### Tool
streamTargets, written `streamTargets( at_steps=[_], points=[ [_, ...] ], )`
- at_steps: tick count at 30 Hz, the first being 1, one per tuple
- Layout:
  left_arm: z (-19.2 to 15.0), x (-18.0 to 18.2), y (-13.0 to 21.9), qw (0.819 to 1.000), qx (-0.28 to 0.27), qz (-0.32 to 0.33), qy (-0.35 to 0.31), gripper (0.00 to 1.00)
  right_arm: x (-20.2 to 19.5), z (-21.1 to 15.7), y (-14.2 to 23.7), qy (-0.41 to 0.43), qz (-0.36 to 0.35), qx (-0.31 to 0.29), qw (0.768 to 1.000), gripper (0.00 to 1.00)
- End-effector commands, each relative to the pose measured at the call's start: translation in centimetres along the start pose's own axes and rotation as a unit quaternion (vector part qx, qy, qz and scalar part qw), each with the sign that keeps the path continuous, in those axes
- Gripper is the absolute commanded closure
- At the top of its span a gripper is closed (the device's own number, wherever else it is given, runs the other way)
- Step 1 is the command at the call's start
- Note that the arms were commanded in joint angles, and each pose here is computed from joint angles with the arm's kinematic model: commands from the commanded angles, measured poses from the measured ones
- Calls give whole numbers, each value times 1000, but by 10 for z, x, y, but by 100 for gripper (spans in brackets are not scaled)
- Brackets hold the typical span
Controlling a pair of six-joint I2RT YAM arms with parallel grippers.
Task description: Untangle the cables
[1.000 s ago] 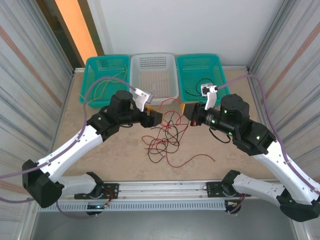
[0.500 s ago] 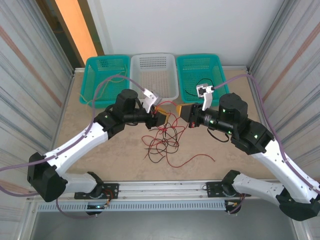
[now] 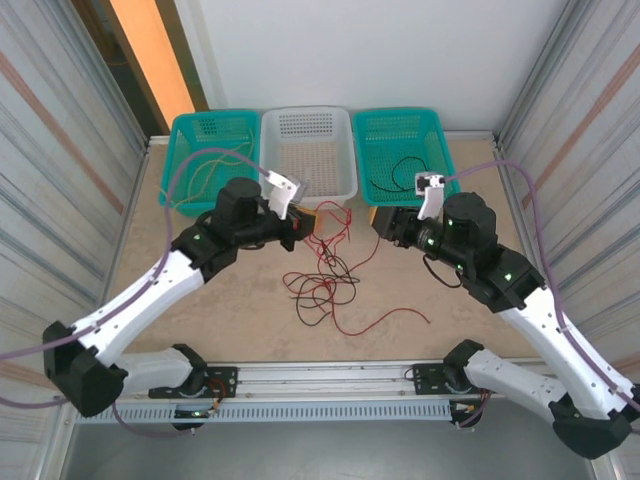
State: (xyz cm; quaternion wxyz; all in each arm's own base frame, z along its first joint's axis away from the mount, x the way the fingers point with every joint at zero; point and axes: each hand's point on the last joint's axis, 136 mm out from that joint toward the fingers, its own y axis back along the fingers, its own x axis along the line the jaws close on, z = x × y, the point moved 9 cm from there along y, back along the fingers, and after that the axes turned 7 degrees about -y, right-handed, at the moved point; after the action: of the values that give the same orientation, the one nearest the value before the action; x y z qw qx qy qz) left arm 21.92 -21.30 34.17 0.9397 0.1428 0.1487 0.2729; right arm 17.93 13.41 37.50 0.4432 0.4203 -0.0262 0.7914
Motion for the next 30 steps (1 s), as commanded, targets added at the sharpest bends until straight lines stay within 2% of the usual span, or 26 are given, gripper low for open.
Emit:
streamTargets(
  at_steps=[1, 3, 5, 6, 9, 12, 15, 19, 23, 27, 30],
  points=[
    [19, -7, 30, 999, -30, 36, 1, 100, -42, -11, -15, -70, -103, 20, 992, 53],
    [13, -8, 35, 999, -20, 47, 8, 100, -47, -18, -19, -76, -102, 40, 991, 49],
    [9, -9, 39, 998, -19, 50, 19, 100, -37, -23, -18, -63, -61, 45, 995, 35],
    [7, -10, 40, 998, -18, 46, 25, 100, -27, -25, -18, -51, -27, 49, 997, 32],
    [4, -9, 39, 998, -17, 46, 42, 100, 7, -34, -16, -1, 67, 69, 995, 27],
    [7, -8, 37, 995, -29, 51, 76, 100, 28, -50, -23, 42, 87, 85, 992, 23],
    [15, -12, 37, 993, -53, 27, 104, 100, 33, -62, -40, 39, 80, 101, 991, 24],
    [24, -17, 38, 992, -60, -3, 109, 100, 29, -64, -58, 26, 51, 91, 994, 25],
    [29, -19, 46, 991, -69, 2, 114, 100, 30, -63, -67, 26, 51, 99, 993, 27],
    [36, -21, 52, 989, -78, 2, 126, 100, 29, -77, -78, 39, 55, 134, 989, 37],
    [39, -17, 55, 987, -76, 30, 136, 100, 29, -84, -76, 51, 60, 145, 986, 39]
  ],
)
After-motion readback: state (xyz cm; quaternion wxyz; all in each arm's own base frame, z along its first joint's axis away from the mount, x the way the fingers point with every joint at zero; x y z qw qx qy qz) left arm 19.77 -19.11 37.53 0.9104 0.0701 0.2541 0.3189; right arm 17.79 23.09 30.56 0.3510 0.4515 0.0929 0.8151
